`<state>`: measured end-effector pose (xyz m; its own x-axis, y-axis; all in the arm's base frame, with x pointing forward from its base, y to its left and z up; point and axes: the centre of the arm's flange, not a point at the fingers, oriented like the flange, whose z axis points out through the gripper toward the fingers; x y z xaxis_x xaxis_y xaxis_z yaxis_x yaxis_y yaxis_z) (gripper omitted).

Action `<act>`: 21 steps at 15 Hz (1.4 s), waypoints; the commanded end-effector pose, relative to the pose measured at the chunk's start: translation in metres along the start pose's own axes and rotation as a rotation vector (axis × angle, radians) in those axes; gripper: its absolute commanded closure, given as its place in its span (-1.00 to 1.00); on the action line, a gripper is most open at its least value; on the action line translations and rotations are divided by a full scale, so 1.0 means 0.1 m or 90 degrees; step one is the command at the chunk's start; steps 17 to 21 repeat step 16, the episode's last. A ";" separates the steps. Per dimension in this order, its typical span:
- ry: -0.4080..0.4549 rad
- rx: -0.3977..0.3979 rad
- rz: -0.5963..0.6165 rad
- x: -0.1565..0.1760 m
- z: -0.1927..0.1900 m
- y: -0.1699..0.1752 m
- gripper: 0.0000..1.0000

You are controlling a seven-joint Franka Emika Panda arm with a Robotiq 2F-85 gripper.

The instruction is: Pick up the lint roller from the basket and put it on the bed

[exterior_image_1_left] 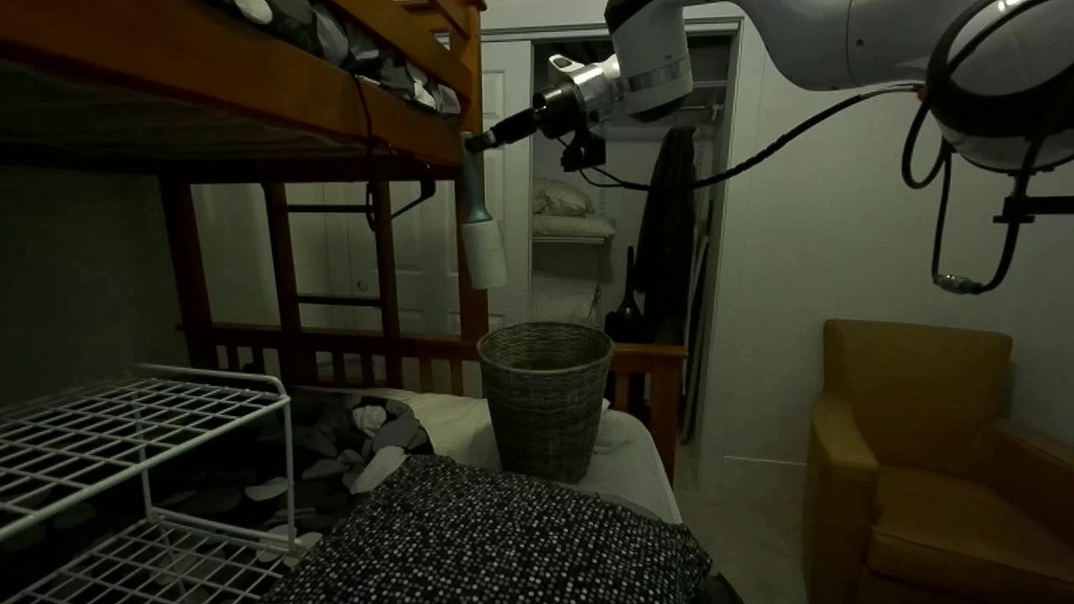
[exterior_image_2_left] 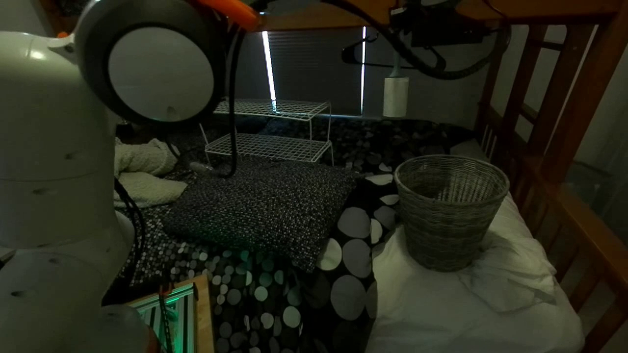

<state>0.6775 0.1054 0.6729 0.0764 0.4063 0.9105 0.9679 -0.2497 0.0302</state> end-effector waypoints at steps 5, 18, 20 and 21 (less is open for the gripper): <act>0.063 0.075 0.099 -0.47 0.38 -0.03 0.87; 0.085 0.233 0.111 -0.53 1.02 -0.25 -0.28; 0.085 0.233 0.111 -0.53 1.02 -0.25 -0.28; 0.085 0.233 0.111 -0.53 1.02 -0.25 -0.28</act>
